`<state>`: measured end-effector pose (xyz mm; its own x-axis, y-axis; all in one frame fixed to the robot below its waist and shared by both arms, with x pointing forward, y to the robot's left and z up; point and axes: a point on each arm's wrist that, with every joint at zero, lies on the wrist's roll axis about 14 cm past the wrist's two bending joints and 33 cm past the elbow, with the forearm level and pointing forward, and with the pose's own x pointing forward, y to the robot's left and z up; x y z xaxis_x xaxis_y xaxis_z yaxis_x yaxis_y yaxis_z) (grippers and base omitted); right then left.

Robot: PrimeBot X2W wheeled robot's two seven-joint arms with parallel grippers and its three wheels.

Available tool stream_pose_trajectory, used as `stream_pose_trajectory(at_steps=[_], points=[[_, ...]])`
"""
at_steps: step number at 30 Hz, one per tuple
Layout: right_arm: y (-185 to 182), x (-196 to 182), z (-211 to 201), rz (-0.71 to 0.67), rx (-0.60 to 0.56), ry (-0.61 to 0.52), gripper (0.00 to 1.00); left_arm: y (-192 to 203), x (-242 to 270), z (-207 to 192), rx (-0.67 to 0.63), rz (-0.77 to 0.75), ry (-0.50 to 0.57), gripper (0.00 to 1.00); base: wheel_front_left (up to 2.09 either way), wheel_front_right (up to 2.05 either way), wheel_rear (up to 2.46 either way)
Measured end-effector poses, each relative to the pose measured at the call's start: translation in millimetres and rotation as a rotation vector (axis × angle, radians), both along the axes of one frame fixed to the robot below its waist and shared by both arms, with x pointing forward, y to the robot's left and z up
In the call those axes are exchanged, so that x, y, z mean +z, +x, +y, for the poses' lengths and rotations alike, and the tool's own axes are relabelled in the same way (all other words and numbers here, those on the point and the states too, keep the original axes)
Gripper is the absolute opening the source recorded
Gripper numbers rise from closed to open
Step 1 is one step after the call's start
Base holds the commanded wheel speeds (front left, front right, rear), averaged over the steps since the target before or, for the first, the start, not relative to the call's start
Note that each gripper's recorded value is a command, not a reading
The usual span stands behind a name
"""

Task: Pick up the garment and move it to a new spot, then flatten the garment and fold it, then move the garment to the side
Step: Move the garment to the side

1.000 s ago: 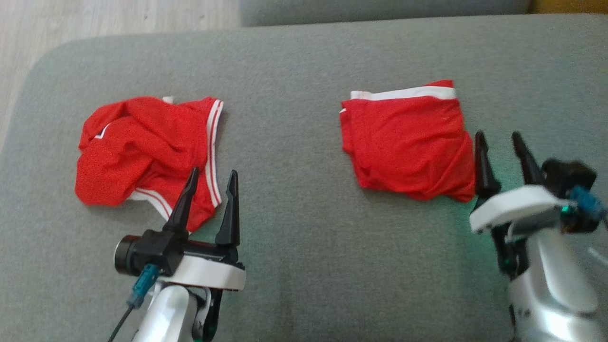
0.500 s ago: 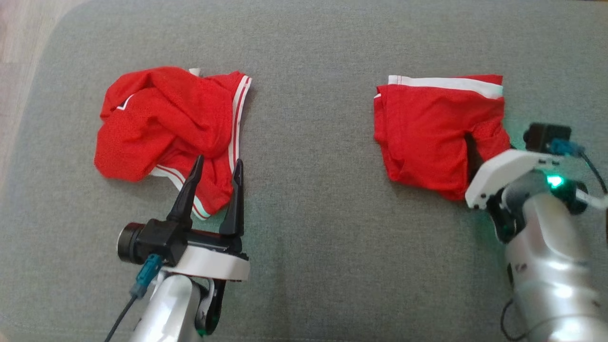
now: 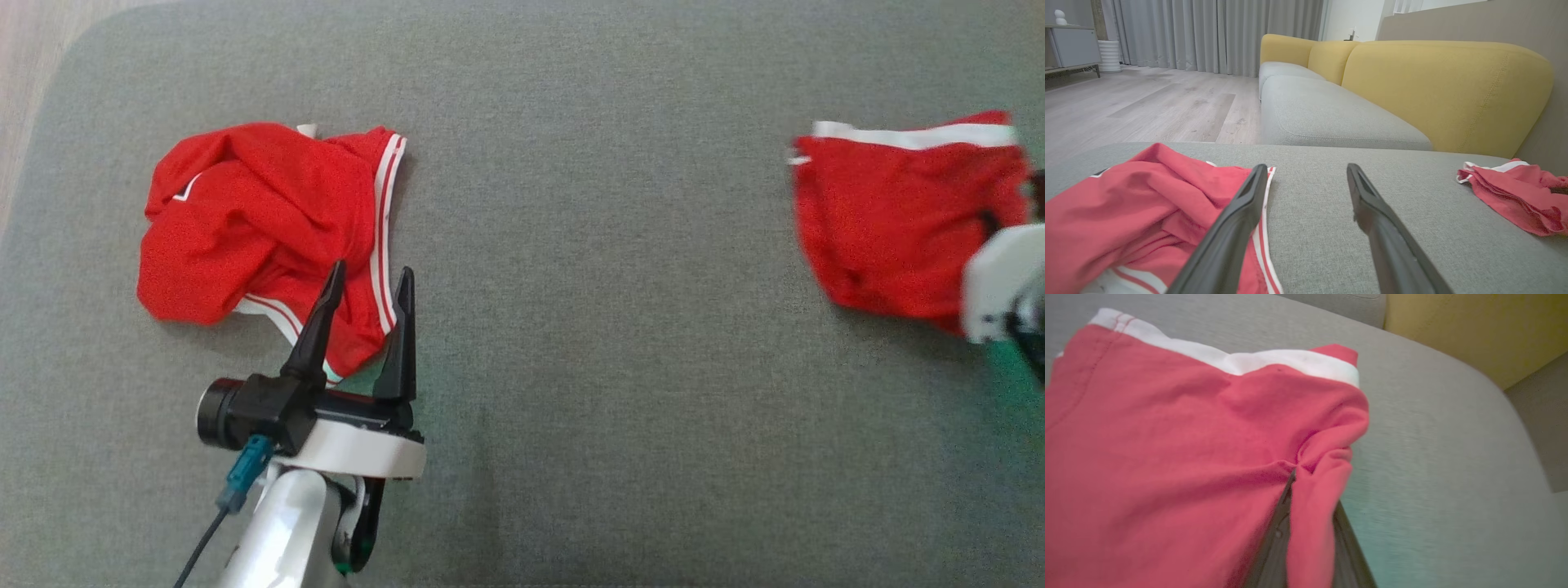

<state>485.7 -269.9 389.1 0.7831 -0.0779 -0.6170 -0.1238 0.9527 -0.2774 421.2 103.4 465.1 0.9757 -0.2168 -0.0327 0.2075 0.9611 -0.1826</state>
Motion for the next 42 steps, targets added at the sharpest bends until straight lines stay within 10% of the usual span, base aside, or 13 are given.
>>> stream_pose_trajectory(at_steps=[9, 25, 27, 28, 42], points=[[-12, 16, -99, 0.071, -0.029, -0.280, 0.00, 2, -2, 5, 0.012, 0.004, 0.002, 1.00, 0.00, 0.00, 0.00], [-2, 33, -122, 0.030, -0.088, -0.298, 0.01, 2, -2, 12, 0.030, 0.003, 0.007, 1.00, 0.00, 0.00, 0.00], [1, 36, -120, 0.009, -0.104, -0.276, 0.91, 2, -1, 12, 0.029, 0.001, 0.006, 1.00, 0.00, 0.00, 0.00], [2, 38, -118, -0.001, -0.110, -0.265, 1.00, 2, 0, 12, 0.030, -0.001, 0.006, 1.00, 0.00, 0.00, 0.00], [37, 123, -17, -0.413, 0.010, -0.056, 1.00, -8, 33, 9, 0.025, -0.087, -0.003, 1.00, 0.00, 0.00, 0.00]])
